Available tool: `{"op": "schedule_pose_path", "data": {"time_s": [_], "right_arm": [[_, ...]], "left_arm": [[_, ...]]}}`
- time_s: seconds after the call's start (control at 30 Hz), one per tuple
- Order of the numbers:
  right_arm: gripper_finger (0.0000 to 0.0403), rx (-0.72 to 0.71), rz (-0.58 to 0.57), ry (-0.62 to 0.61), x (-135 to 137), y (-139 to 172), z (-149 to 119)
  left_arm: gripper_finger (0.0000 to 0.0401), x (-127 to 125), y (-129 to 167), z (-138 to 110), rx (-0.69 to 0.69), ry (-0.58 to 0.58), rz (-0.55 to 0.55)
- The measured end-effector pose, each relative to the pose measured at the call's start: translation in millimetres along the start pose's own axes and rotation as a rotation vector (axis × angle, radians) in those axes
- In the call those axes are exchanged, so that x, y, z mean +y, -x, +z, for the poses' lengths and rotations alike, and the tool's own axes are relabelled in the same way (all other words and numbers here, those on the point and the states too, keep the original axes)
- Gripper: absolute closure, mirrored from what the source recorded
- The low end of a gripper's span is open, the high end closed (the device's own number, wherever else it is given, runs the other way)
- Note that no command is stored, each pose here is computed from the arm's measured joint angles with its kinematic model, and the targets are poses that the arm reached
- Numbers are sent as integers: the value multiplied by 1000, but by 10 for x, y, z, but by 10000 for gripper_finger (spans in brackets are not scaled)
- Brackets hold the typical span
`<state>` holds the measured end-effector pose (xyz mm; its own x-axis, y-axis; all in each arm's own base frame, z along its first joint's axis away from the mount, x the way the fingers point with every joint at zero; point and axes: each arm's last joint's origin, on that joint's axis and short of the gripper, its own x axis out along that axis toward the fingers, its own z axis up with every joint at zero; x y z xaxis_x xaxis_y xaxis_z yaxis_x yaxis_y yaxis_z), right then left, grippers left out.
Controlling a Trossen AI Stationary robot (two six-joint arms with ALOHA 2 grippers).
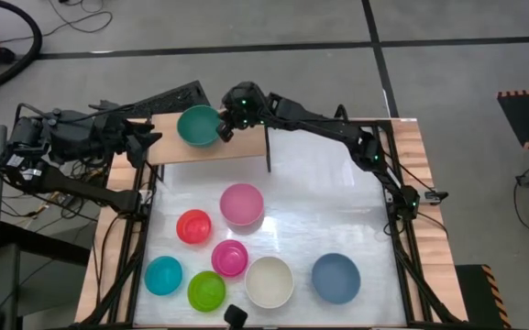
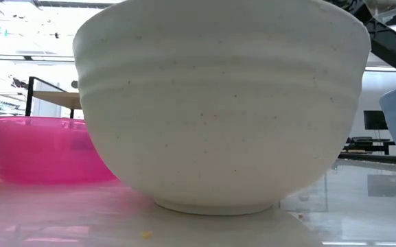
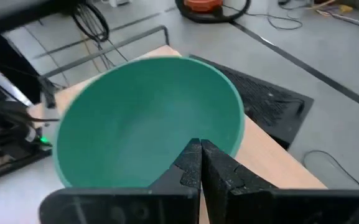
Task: Place and stack bowls onto a shelf
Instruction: Stack the large blue bowl on top of the large green bowl on the shelf
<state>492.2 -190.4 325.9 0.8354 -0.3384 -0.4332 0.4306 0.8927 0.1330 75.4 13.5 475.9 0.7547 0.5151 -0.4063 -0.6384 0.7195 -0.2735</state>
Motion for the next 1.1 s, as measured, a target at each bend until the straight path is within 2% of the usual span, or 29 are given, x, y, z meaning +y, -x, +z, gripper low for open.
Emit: {"op": "schedule_pose_path", "data": {"time_s": [0.2, 0.37, 0.5, 0.6, 0.67, 0.7, 0.83, 0.9, 0.93, 1.1], "right_arm": [[372, 47, 9, 8, 30, 41, -24], [369, 131, 57, 19, 143, 454, 110], [367, 339, 62, 92, 203, 973, 108], [357, 585, 61, 145, 270, 1379, -19], [340, 760, 67, 185, 341, 1661, -121], [329, 802, 73, 198, 391, 1747, -150], [269, 783, 116, 171, 601, 2137, -229], [235, 798, 59, 182, 648, 2380, -316], [219, 808, 16, 157, 626, 2481, -388], [161, 877, -48, -24, 639, 2770, -892]], "left_arm": [[215, 5, 0, -8, 7, -3, 5], [215, 28, 1, -41, 38, -26, 25], [215, 10, -23, -42, 46, -32, 28], [215, 6, -28, -41, 47, -34, 28], [215, -2, -38, -42, 49, -40, 30], [215, -1, -37, -42, 50, -40, 30], [215, -1, -37, -43, 52, -41, 29], [215, -4, -38, -45, 58, -41, 20], [215, -5, -38, -46, 61, -42, 17], [215, -2, -37, -50, 64, -44, 19]]}}
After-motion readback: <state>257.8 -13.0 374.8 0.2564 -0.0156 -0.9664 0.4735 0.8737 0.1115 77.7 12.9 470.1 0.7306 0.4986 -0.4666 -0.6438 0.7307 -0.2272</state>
